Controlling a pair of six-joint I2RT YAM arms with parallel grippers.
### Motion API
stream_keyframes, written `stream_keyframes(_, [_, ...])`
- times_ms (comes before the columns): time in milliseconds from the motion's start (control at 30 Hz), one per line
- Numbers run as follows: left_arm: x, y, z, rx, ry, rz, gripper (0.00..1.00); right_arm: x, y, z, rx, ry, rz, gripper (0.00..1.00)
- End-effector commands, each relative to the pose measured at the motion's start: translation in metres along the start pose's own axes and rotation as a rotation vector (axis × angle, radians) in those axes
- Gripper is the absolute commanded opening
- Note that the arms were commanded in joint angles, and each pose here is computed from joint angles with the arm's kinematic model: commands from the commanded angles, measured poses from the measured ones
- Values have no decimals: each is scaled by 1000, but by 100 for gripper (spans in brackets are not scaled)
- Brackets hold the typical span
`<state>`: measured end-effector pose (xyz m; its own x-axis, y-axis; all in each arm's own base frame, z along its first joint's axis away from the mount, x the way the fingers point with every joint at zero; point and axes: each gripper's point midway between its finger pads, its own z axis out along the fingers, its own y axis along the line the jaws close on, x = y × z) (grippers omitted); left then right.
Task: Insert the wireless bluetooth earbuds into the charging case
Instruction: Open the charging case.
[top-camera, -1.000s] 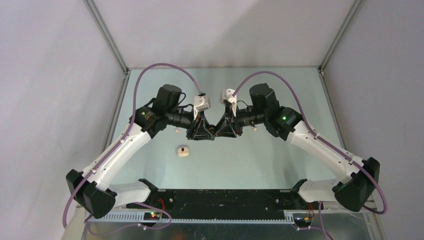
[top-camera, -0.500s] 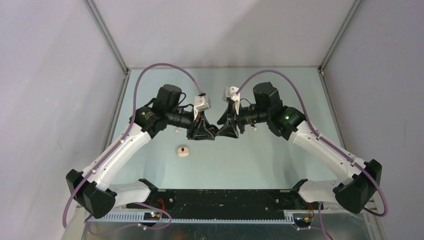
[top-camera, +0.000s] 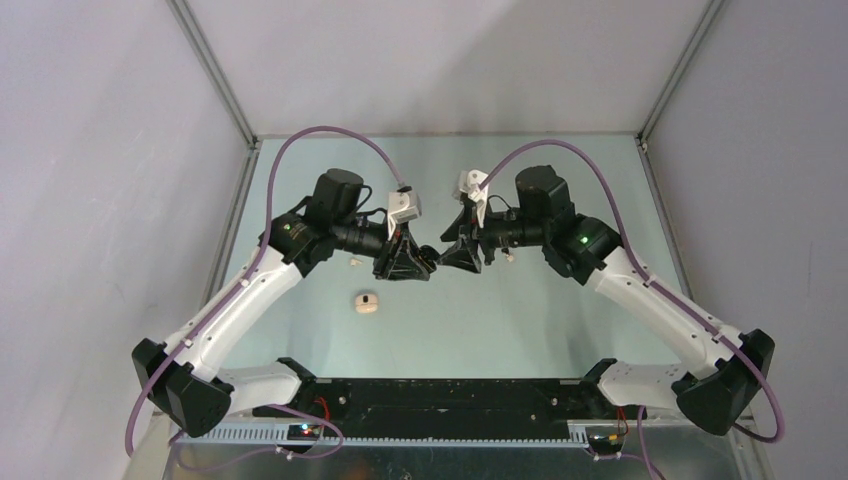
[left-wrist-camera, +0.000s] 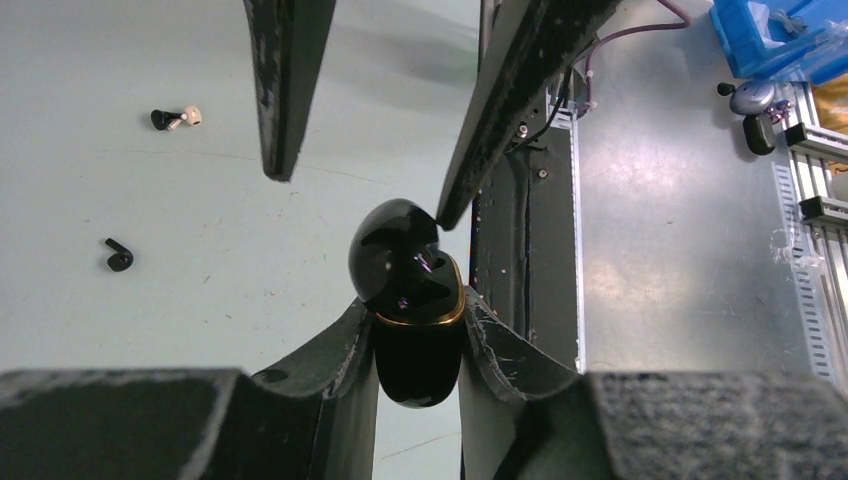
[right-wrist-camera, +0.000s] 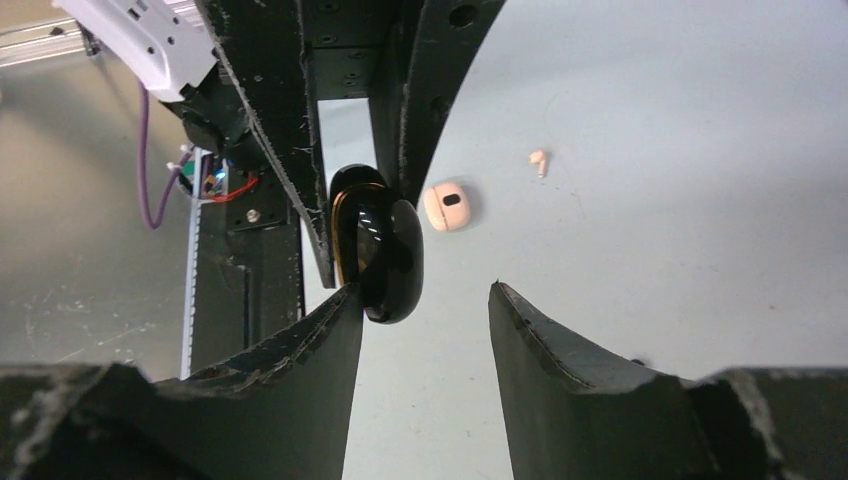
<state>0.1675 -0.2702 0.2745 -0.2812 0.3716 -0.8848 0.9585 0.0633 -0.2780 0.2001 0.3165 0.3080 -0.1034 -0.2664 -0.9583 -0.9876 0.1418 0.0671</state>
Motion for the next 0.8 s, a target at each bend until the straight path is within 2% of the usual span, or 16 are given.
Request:
stream_keyframes(0, [-16, -12, -5, 33, -42, 68, 2, -16, -13, -11, 91, -43, -74, 54])
stream_keyframes(367, [-16, -10, -6, 24, -30, 73, 0, -22, -19, -24, 136, -57, -103, 54])
stream_keyframes(567, [-17, -9, -5, 24, -30, 68, 0, -16, 5, -13, 6, -45, -90, 60])
stream_keyframes(767, [-17, -10, -5, 25, -33, 69, 0, -5, 9, 6, -6, -5, -86, 62])
